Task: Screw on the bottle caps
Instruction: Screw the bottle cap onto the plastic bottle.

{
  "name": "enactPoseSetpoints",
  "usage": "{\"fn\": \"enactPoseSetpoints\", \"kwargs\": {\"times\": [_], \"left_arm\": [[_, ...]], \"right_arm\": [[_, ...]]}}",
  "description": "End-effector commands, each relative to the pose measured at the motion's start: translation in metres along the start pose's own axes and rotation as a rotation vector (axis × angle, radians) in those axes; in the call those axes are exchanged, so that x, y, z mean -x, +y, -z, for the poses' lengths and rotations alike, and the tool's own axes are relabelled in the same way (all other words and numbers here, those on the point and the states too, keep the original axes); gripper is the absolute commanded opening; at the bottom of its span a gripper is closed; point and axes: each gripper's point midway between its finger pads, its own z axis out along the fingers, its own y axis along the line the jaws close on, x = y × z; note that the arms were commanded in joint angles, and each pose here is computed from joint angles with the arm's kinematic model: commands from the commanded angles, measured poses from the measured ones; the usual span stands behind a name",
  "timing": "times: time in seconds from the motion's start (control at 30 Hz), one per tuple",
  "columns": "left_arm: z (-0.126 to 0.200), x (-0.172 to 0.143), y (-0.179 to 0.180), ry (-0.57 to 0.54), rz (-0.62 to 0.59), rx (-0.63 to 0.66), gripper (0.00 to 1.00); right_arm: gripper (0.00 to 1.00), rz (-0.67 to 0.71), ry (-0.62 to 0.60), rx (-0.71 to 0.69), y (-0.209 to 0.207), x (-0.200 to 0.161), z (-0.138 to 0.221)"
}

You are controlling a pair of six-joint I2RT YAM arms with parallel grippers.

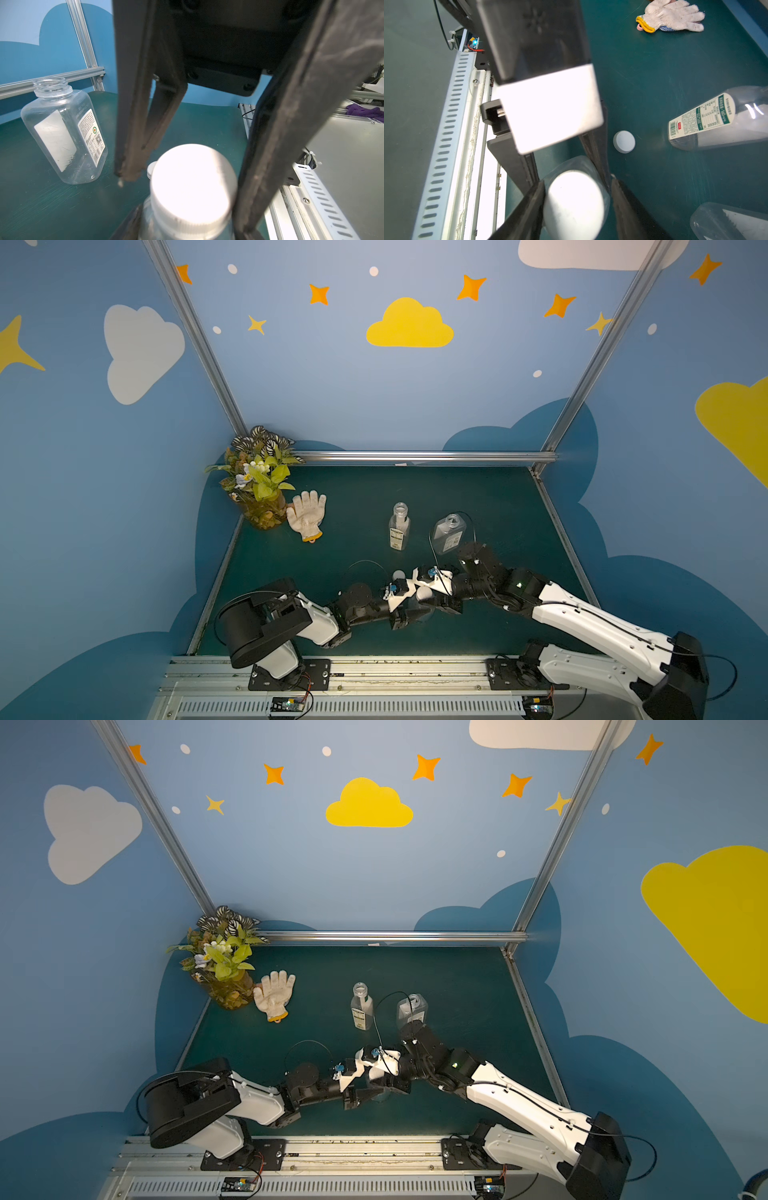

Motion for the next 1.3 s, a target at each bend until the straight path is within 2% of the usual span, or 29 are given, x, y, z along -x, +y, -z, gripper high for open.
{"fn": "enactPoseSetpoints", "kwargs": {"times": [0.0, 0.1, 0.2, 0.4, 0.47, 0.9, 1.27], "left_arm": [[-0.001, -0.019, -0.006, 0.067, 0.037, -0.032, 0.18], [-0.001, -0.019, -0.005, 0.066, 0.036, -0.032, 0.18], [-0.001, -0.019, -0.005, 0.068, 0.037, -0.031, 0.18], [-0.001, -0.019, -0.003, 0.064, 0.038, -0.021, 0.18], [-0.001, -0.019, -0.003, 0.064, 0.038, -0.014, 0.17], [0.003, -0.012, 0.016, 0.056, 0.022, 0.102, 0.05], [0.008, -0.005, 0.032, 0.054, 0.014, 0.201, 0.03]], "right_arm": [[0.54, -0.012, 0.006, 0.002, 0.000, -0.001, -0.003], [0.51, -0.016, 0.018, 0.009, 0.001, -0.004, -0.004], [0.42, -0.025, 0.025, 0.003, 0.000, -0.004, -0.003], [0.31, -0.062, 0.033, -0.037, -0.004, -0.007, 0.001], [0.30, -0.089, 0.042, -0.061, -0.006, -0.009, 0.002], [0.11, -0.343, -0.026, -0.357, -0.037, -0.006, 0.021], [0.15, -0.509, -0.038, -0.570, -0.053, -0.008, 0.030]]}}
